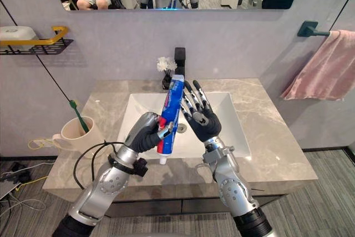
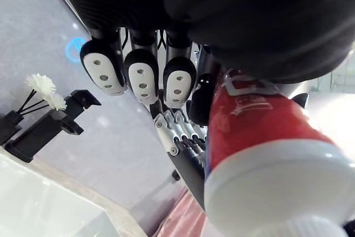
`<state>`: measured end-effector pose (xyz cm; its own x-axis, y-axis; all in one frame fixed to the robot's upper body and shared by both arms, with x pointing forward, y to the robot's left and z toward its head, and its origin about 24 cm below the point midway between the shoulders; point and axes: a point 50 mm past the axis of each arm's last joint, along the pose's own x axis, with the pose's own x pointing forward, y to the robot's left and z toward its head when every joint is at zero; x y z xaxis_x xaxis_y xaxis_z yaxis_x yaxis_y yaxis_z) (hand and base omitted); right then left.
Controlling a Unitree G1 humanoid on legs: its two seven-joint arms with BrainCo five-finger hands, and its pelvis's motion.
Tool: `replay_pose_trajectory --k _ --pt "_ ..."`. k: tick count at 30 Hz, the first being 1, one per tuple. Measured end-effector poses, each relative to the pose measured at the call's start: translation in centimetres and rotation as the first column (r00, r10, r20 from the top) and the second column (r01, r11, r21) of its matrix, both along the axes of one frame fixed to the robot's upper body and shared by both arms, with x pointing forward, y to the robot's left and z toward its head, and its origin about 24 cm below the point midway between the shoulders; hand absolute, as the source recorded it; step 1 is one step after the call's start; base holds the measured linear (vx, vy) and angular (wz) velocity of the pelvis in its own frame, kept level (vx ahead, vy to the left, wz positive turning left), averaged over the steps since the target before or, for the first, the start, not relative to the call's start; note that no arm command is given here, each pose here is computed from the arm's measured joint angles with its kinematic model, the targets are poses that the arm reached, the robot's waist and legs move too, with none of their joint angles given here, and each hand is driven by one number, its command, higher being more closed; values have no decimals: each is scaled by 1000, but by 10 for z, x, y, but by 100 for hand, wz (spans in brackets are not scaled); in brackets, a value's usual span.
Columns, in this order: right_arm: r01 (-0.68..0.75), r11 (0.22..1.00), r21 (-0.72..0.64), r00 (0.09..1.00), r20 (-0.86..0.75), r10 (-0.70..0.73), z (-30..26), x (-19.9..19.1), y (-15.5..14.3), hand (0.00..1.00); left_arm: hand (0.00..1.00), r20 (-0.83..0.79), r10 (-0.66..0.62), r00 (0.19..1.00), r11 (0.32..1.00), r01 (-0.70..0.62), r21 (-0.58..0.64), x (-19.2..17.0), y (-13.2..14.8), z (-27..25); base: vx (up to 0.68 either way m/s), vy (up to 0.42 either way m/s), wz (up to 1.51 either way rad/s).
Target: Organize washtable
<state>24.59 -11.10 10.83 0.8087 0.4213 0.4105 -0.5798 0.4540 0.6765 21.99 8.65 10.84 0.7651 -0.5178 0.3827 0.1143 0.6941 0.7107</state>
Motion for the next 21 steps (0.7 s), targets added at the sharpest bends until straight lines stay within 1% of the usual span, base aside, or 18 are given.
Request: replay_pose_trajectory --k 7,11,17,21 --pt "3 1000 -13 1000 9 -3 0 1 -5 0 100 -22 -40 999 997 41 62 -2 0 -4 0 0 0" --pt "7 1000 -29 999 -39 -8 -11 4 -6 0 100 -25 -47 999 996 49 70 -3 0 -5 0 0 0" --pt "-20 999 -40 998 -65 18 -15 3 -3 0 100 -42 -79 996 993 83 82 -5 -5 -7 0 0 0" --pt "-78 995 -67 993 -95 71 -22 -1 7 0 100 -50 -106 993 990 110 86 -8 -10 -9 0 0 0"
